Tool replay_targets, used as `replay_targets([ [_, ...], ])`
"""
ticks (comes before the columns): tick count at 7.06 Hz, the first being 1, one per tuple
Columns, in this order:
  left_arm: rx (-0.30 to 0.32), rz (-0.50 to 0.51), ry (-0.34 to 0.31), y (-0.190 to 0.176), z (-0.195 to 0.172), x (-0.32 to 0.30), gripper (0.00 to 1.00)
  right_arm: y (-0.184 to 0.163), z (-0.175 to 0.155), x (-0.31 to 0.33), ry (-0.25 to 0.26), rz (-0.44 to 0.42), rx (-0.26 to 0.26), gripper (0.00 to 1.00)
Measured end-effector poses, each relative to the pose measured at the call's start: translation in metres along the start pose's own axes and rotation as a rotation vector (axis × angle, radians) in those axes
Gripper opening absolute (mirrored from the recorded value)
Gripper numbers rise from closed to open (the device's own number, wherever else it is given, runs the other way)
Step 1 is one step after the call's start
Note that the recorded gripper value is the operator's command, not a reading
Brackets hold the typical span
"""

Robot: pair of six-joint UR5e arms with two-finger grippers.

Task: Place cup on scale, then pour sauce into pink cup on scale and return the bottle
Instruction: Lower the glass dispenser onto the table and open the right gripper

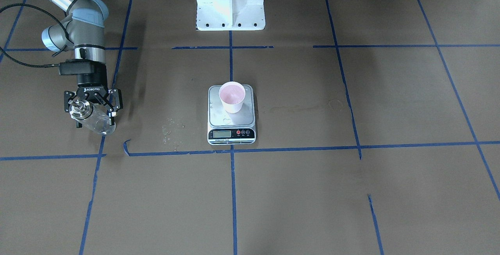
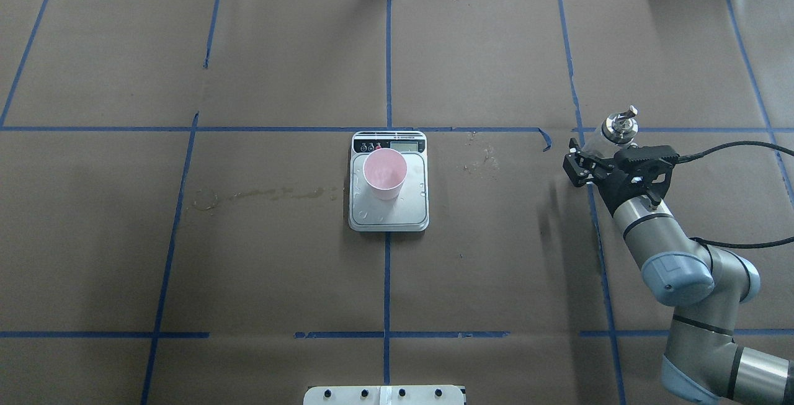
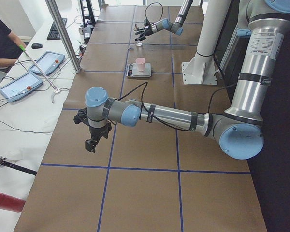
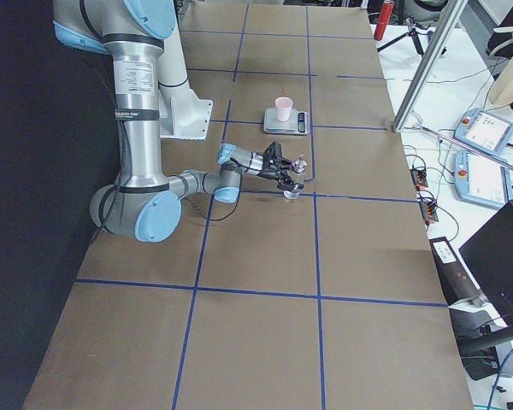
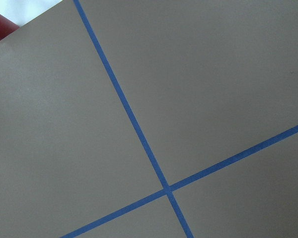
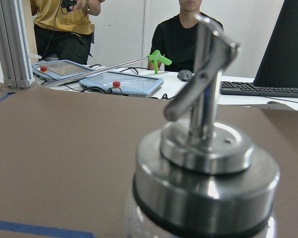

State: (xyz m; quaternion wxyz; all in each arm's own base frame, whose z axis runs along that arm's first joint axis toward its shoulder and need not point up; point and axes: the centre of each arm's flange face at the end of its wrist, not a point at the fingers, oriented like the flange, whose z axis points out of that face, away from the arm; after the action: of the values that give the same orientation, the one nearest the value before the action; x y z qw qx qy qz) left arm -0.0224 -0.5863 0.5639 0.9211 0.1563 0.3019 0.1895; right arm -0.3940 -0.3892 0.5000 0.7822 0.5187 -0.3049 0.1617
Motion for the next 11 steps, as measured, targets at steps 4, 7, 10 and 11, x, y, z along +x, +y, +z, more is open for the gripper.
replay_targets([
  [4,0.008,-0.036,-0.002,-0.004,-0.003,0.001,1.0,-0.001,-0.012,0.016,-0.021,-0.02,-0.051,1.0],
  [7,0.012,-0.045,-0.002,-0.006,-0.005,0.003,1.0,-0.008,-0.03,0.023,-0.066,-0.014,-0.115,1.0],
  [10,0.013,-0.047,-0.003,-0.005,-0.006,0.002,1.0,-0.022,-0.071,0.039,-0.138,-0.036,-0.307,1.0],
  [11,0.012,-0.047,-0.003,-0.005,-0.006,0.002,1.0,-0.037,-0.091,0.034,-0.14,-0.063,-0.399,1.0],
])
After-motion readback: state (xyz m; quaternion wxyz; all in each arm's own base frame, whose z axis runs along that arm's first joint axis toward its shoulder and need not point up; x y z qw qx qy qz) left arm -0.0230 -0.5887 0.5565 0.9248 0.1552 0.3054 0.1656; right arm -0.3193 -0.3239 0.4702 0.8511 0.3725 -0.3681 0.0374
